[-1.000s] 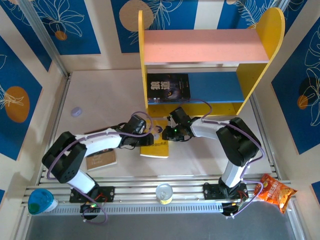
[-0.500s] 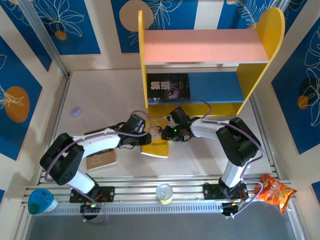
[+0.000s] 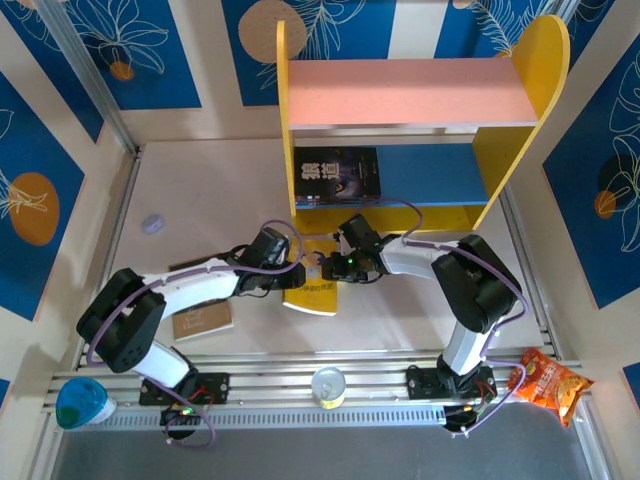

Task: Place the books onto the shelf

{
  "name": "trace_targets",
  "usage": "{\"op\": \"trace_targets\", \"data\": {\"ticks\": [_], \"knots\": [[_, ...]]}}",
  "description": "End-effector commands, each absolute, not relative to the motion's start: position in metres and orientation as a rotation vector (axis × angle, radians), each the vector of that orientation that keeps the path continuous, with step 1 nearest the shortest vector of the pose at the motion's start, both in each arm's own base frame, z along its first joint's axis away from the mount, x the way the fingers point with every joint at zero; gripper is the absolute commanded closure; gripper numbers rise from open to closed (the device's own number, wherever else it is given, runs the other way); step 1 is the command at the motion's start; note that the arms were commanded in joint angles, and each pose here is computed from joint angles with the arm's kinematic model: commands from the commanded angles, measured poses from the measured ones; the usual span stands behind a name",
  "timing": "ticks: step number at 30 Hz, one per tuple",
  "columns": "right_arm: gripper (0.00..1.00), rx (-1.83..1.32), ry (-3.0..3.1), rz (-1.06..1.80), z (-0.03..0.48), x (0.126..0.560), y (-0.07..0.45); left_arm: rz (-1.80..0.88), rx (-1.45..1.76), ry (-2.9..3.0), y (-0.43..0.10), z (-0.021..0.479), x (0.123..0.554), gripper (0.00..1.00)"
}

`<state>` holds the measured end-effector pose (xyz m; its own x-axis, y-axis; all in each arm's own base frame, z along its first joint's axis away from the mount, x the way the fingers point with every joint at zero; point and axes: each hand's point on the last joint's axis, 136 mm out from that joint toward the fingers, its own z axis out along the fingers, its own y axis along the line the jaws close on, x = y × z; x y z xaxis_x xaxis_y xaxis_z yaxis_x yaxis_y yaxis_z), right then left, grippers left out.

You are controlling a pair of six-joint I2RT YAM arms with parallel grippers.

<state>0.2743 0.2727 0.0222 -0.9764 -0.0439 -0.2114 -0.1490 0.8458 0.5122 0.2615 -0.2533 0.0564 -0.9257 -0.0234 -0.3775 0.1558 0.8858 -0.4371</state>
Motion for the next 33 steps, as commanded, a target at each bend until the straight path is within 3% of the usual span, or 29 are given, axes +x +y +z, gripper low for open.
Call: {"op": "trace_targets", "data": {"ticks": [1,7,18,21,33], "knots": [[0.65,-0.243,2.898,0.910,0.014,0.246,0.289,-0.878,0.189,2.559,-0.288,0.084,0.268,0.55],[0.64,-0.228,2.894,0.890,0.016,0.249,0.282,-0.875,0.197,2.551,-0.287,0.088,0.267,0.73],[0.56,-0.168,2.843,0.858,0.031,0.262,0.259,-0.833,0.208,2.544,-0.281,0.095,0.267,0.89],[0.54,-0.134,2.816,0.833,0.037,0.266,0.248,-0.835,0.214,2.536,-0.280,0.097,0.266,1.00],[0.44,-0.028,2.574,0.815,0.083,0.266,0.207,-0.850,0.245,2.460,-0.275,0.124,0.263,1.00]]}}
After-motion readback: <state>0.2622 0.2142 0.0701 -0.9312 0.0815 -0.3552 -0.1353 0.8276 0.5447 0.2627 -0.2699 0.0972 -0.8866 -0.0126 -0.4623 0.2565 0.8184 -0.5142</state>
